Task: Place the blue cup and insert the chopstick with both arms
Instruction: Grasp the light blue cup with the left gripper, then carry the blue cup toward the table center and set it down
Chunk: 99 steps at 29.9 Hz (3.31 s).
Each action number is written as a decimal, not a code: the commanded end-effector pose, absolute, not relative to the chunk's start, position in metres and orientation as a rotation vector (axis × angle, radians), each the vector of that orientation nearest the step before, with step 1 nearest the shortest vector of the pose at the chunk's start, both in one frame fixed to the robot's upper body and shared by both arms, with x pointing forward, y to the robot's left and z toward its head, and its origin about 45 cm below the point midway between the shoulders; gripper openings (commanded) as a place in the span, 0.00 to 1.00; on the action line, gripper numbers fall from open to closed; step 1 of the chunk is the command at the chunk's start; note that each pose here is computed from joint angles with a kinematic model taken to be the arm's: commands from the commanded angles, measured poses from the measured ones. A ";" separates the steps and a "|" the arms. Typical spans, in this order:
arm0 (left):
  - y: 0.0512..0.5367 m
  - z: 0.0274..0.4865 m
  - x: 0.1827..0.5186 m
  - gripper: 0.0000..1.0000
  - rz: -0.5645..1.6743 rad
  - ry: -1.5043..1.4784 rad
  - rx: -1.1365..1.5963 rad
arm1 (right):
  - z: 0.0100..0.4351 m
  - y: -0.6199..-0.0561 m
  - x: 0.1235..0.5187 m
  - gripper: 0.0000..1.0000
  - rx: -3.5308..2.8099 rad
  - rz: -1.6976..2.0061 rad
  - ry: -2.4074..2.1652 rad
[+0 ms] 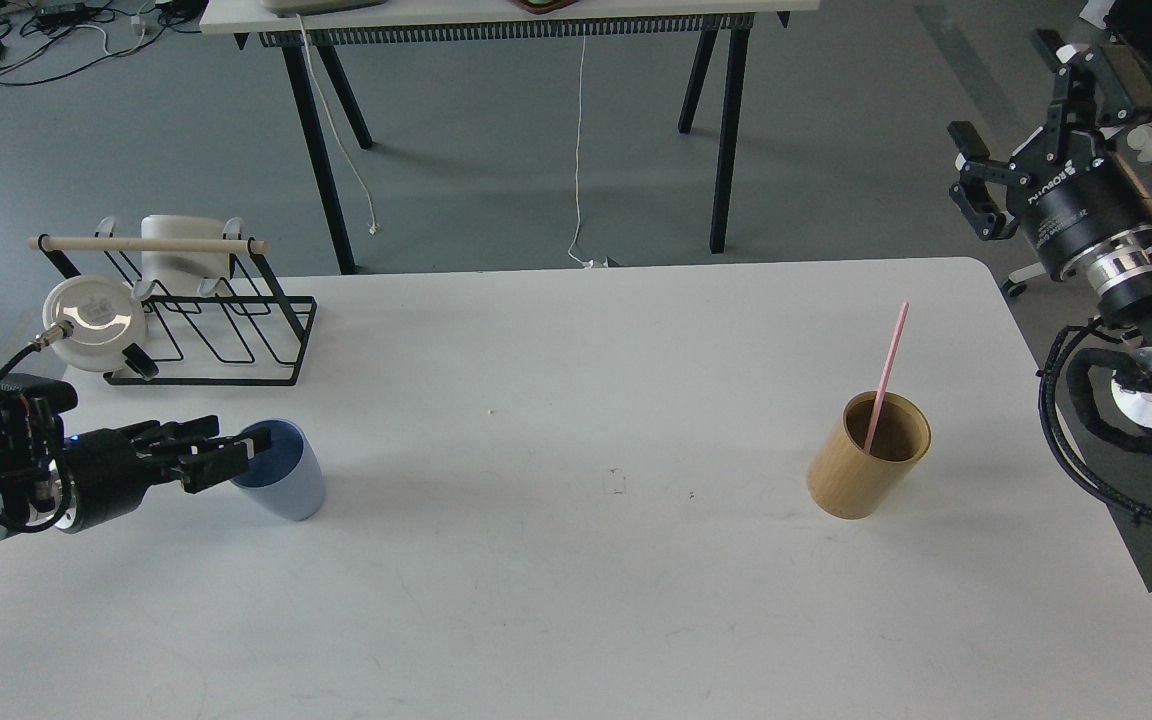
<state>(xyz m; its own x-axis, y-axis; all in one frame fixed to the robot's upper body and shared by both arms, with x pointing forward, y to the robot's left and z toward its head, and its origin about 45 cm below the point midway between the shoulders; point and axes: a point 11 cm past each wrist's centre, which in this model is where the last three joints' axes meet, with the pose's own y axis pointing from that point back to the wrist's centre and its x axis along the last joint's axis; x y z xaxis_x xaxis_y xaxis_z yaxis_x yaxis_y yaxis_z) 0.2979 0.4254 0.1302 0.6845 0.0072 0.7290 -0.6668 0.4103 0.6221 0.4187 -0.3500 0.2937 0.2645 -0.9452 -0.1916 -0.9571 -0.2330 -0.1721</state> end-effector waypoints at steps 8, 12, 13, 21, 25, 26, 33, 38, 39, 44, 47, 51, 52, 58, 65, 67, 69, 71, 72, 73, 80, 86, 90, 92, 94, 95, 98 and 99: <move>0.430 0.118 0.296 0.65 0.484 -0.717 1.101 | 0.292 -0.351 0.418 0.96 -2.282 0.071 1.768; 0.431 0.118 0.296 0.56 0.486 -0.717 1.102 | 0.292 -0.351 0.418 0.96 -2.282 0.071 1.768; 0.431 0.118 0.296 0.52 0.485 -0.718 1.102 | 0.292 -0.351 0.418 0.96 -2.283 0.073 1.769; 0.431 0.117 0.294 0.03 0.452 -0.742 1.114 | 0.291 -0.355 0.417 0.96 -2.281 0.069 1.779; 0.430 0.120 0.297 0.01 0.465 -0.772 1.109 | 0.294 -0.359 0.416 0.96 -2.278 0.059 1.789; 0.428 0.120 0.296 0.01 0.462 -0.771 1.103 | 0.294 -0.361 0.416 0.96 -2.276 0.057 1.792; 0.397 0.138 0.301 0.00 0.456 -0.795 0.994 | 0.301 -0.370 0.419 0.96 -2.237 0.036 1.813; 0.339 0.163 0.337 0.00 0.422 -0.865 0.860 | 0.308 -0.405 0.425 0.96 -2.135 -0.011 1.915; 0.331 0.168 0.343 0.00 0.406 -0.871 0.847 | 0.308 -0.410 0.426 0.96 -2.121 -0.016 1.931; 0.268 0.177 0.368 0.00 0.251 -0.903 0.792 | 0.303 -0.435 0.426 0.96 -2.064 -0.031 2.022; 0.246 0.171 0.384 0.00 0.133 -0.955 0.846 | 0.300 -0.450 0.425 0.96 -2.034 -0.038 2.076; 0.221 0.156 0.394 0.00 0.003 -1.013 0.906 | 0.304 -0.461 0.423 0.96 -2.032 -0.053 2.081; 0.219 0.153 0.395 0.00 -0.015 -1.019 0.918 | 0.304 -0.463 0.422 0.96 -2.030 -0.055 2.086; 0.209 0.141 0.396 0.00 -0.108 -1.058 0.960 | 0.301 -0.469 0.421 0.96 -2.020 -0.055 2.106; 0.203 0.145 0.396 0.00 -0.116 -1.069 0.948 | 0.297 -0.468 0.420 0.96 -2.023 -0.044 2.108; 0.201 0.145 0.396 0.00 -0.119 -1.071 0.944 | 0.297 -0.467 0.420 0.96 -2.023 -0.041 2.106; 0.195 0.144 0.396 0.00 -0.126 -1.075 0.937 | 0.296 -0.466 0.421 0.96 -2.024 -0.038 2.103; 0.187 0.141 0.394 0.00 -0.143 -1.081 0.930 | 0.296 -0.465 0.421 0.96 -2.024 -0.036 2.100; 0.183 0.139 0.393 0.00 -0.157 -1.085 0.928 | 0.296 -0.465 0.421 0.96 -2.022 -0.036 2.100; 0.178 0.138 0.394 0.00 -0.163 -1.091 0.926 | 0.296 -0.465 0.421 0.96 -2.022 -0.036 2.100; 0.162 0.130 0.398 0.00 -0.215 -1.127 0.951 | 0.294 -0.461 0.422 0.96 -2.025 -0.025 2.090; 0.162 0.134 0.399 0.04 -0.215 -1.133 0.948 | 0.294 -0.461 0.422 0.96 -2.024 -0.027 2.092; 0.163 0.136 0.396 0.10 -0.216 -1.127 0.937 | 0.293 -0.461 0.422 0.96 -2.026 -0.025 2.091; 0.163 0.138 0.395 0.14 -0.216 -1.121 0.933 | 0.293 -0.460 0.422 0.96 -2.027 -0.021 2.090; 0.161 0.137 0.392 0.19 -0.221 -1.115 0.920 | 0.292 -0.459 0.423 0.96 -2.027 -0.020 2.087; 0.160 0.138 0.391 0.20 -0.222 -1.112 0.915 | 0.291 -0.457 0.423 0.96 -2.028 -0.015 2.083; 0.160 0.141 0.392 0.25 -0.216 -1.114 0.912 | 0.290 -0.455 0.424 0.96 -2.032 -0.009 2.078; 0.160 0.141 0.392 0.27 -0.215 -1.112 0.912 | 0.290 -0.454 0.424 0.96 -2.032 -0.006 2.075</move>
